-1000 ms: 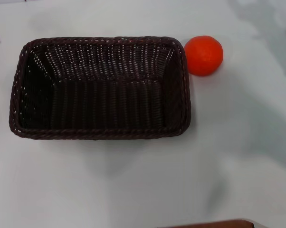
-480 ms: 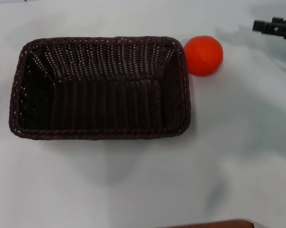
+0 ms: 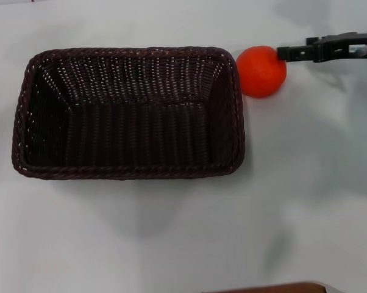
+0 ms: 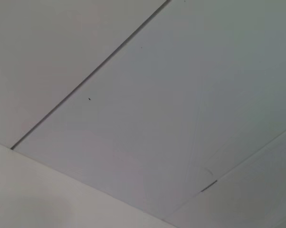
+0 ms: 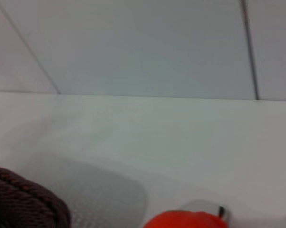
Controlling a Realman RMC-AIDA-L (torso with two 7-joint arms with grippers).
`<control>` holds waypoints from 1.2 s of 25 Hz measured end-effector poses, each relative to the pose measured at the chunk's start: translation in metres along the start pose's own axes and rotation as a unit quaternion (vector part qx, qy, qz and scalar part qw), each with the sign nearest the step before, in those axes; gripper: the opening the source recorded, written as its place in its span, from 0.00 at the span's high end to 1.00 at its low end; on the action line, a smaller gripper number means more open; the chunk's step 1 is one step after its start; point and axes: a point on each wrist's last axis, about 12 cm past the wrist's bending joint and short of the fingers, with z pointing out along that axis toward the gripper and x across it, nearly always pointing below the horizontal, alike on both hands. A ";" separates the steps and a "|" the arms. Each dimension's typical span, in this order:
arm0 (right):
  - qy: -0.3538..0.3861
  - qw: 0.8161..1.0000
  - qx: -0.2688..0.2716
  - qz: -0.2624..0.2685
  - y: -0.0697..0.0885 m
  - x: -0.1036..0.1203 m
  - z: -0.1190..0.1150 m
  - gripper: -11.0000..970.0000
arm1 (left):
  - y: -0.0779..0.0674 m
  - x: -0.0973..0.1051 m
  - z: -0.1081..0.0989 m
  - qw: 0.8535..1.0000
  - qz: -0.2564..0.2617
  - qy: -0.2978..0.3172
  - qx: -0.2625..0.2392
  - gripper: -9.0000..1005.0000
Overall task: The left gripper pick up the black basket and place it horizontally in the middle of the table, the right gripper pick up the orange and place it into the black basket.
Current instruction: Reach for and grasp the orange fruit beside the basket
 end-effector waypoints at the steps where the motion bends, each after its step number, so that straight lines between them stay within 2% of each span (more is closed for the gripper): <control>1: -0.001 1.000 0.003 -0.004 -0.002 0.001 0.002 0.04 | 0.000 0.000 0.000 1.000 -0.001 0.000 0.000 0.44; 15: -0.032 0.999 -0.003 -0.024 -0.017 0.003 0.035 0.06 | 0.001 0.006 0.001 1.000 -0.010 -0.007 0.010 0.44; 21: -0.069 0.997 0.003 -0.038 -0.026 0.000 0.047 0.07 | 0.003 0.009 0.004 1.000 -0.016 -0.002 0.016 0.44; 30: -0.067 0.997 -0.002 -0.042 -0.029 0.006 0.045 0.34 | 0.003 0.010 0.006 1.000 -0.015 0.002 0.021 0.45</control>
